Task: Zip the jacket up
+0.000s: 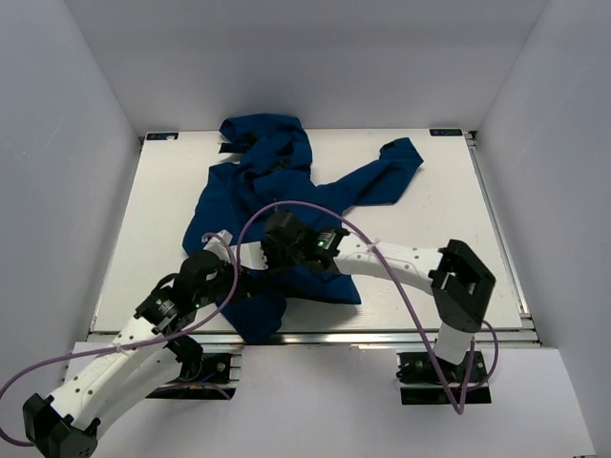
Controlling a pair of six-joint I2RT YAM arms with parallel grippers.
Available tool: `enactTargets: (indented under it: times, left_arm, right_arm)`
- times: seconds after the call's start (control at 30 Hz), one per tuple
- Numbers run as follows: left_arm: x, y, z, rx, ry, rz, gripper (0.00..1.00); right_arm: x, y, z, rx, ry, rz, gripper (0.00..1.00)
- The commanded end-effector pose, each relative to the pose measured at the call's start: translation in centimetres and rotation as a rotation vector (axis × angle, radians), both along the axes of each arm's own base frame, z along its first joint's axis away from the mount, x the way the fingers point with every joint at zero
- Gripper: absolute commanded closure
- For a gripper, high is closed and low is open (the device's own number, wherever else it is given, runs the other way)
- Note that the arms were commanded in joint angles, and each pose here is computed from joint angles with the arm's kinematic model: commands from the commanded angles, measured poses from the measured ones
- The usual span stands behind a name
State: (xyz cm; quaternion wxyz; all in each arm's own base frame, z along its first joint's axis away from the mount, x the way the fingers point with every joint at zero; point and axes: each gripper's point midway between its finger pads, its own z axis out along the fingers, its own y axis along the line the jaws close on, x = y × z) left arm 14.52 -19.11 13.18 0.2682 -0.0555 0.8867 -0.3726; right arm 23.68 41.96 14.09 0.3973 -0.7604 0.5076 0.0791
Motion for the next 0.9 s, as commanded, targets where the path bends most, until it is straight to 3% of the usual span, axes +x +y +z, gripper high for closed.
enactTargets:
  times: [0.0, 0.2, 0.33, 0.43, 0.57, 0.8, 0.87]
  left_arm:
    - [-15.2, 0.6, -2.0, -0.069, 0.554, -0.443, 1.00]
    - [-15.3, 0.8, -2.1, -0.072, 0.559, -0.425, 1.00]
    - [-14.3, 0.3, -1.9, -0.083, 0.514, -0.404, 1.00]
    - [-13.3, -0.2, -1.4, -0.078, 0.480, -0.397, 1.00]
    - [-13.5, 0.1, -1.1, -0.077, 0.473, -0.386, 1.00]
    - [-14.5, 0.7, -1.9, -0.078, 0.544, -0.362, 1.00]
    - [-14.5, 0.7, -1.9, -0.081, 0.547, -0.358, 1.00]
  right_arm:
    - [20.3, -10.0, 15.5, 0.365, -0.475, -0.864, 1.00]
    - [24.5, -11.9, 17.3, 0.449, -0.476, -0.986, 1.00]
    - [21.9, -11.5, 13.3, 0.311, -0.305, -0.839, 1.00]
    - [20.8, -13.2, 12.8, 0.335, -0.234, -0.846, 1.00]
    - [23.9, -17.3, 14.4, 0.449, -0.170, -0.947, 1.00]
    - [32.5, -18.5, 16.0, 0.502, -0.219, -1.029, 1.00]
    - [34.9, -18.5, 14.1, 0.505, -0.218, -1.064, 1.00]
